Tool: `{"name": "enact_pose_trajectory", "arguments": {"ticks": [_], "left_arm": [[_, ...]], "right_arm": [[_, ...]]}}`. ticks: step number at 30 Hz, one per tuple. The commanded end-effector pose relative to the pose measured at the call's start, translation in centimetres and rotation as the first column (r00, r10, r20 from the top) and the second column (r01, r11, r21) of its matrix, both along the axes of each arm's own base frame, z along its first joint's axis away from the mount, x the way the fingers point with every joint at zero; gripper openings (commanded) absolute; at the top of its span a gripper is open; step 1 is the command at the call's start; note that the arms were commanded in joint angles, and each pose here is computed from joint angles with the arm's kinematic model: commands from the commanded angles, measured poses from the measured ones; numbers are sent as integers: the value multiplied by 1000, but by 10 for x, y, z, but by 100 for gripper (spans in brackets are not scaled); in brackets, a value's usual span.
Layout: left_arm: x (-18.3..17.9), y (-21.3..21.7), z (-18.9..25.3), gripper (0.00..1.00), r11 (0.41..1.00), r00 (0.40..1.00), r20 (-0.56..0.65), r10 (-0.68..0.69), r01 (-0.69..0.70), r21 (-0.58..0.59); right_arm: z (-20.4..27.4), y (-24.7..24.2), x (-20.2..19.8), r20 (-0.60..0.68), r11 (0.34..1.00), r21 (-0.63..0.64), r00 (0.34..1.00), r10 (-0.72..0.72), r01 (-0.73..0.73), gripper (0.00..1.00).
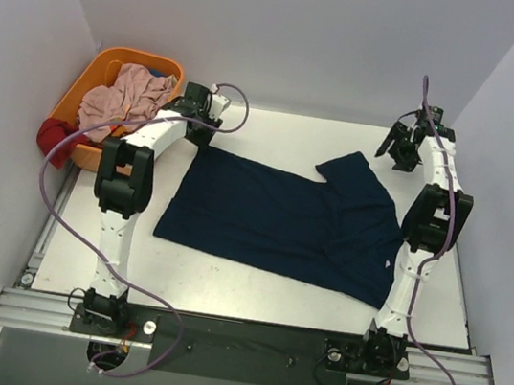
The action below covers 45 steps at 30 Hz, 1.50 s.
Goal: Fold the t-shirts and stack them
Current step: Grap the side of the flattened tshirt furthest away from the robot with both arms
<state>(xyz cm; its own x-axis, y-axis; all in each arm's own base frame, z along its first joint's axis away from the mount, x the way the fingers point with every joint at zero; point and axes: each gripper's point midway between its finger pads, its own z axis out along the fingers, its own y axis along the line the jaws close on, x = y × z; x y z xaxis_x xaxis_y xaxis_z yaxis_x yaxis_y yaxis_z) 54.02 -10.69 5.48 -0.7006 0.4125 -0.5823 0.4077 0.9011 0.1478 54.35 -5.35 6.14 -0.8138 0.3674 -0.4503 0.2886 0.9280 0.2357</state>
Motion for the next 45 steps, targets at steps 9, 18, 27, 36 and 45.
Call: {"name": "enact_pose_trajectory", "arguments": {"ticks": [9,18,27,36,45], "left_arm": [[37,-23,-23,51,991,996,-16,86,-87,-103],[37,-31,-31,51,985,993,-86,80,-92,-146],[10,-50,-31,9,972,990,-141,-29,-5,-234],[27,-24,32,0,964,1000,14,10,-6,-265],[3,-26,57,0,960,992,75,-106,121,-252]], "right_arm": [[-23,40,81,109,977,84,973,-206,197,61],[-52,62,66,-12,957,145,967,-253,252,48],[-49,93,54,-31,974,171,989,-143,146,0],[36,90,72,171,960,273,978,-119,69,0],[86,100,33,260,956,288,965,-30,-48,0]]}}
